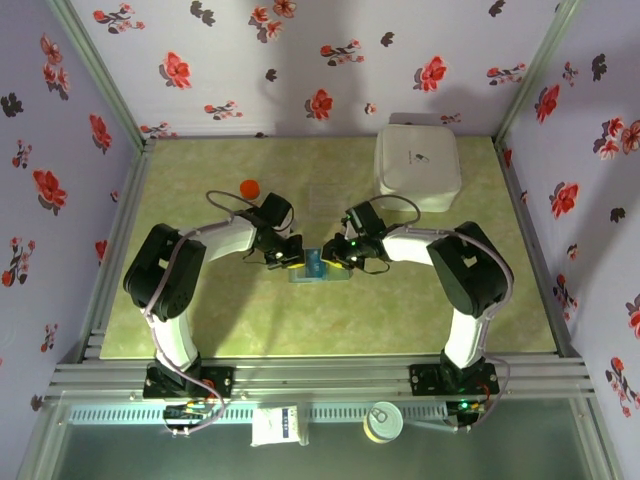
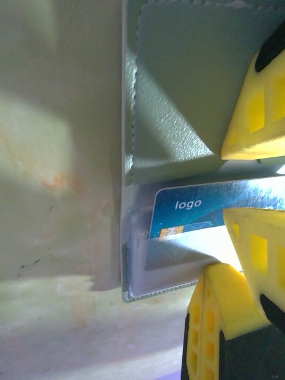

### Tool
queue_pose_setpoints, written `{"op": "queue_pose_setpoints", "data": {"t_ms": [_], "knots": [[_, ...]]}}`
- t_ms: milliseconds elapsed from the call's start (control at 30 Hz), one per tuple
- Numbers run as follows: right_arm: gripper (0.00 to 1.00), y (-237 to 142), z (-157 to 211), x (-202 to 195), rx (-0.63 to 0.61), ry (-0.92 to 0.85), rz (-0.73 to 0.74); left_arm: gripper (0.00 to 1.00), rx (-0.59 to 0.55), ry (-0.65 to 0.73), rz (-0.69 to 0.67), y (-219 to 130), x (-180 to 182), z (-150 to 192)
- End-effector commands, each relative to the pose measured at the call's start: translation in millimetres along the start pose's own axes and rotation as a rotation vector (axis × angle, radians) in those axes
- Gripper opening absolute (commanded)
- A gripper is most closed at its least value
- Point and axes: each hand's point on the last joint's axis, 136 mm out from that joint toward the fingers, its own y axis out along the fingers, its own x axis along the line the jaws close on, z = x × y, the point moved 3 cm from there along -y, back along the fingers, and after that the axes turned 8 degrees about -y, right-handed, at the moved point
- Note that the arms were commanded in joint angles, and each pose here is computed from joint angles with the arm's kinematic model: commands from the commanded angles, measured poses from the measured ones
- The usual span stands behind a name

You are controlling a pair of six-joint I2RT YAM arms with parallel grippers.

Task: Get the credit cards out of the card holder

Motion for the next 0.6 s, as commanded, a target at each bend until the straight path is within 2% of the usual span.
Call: {"op": "queue_pose_setpoints", "data": {"t_ms": [0, 200, 567], "knots": [[0.28, 9, 6, -1, 0.037, 0.031, -0.058, 0.0, 0.026, -0.003, -0.071, 9, 21, 5], [0.26, 9, 4, 8, 0.032, 0.024, -0.119, 0.0, 0.026, -0.001, -0.07, 9, 20, 4], [0.12, 8, 5, 8, 0.029, 0.016, -0.123, 0.0, 0.025, 0.0, -0.068, 8, 18, 2]]}}
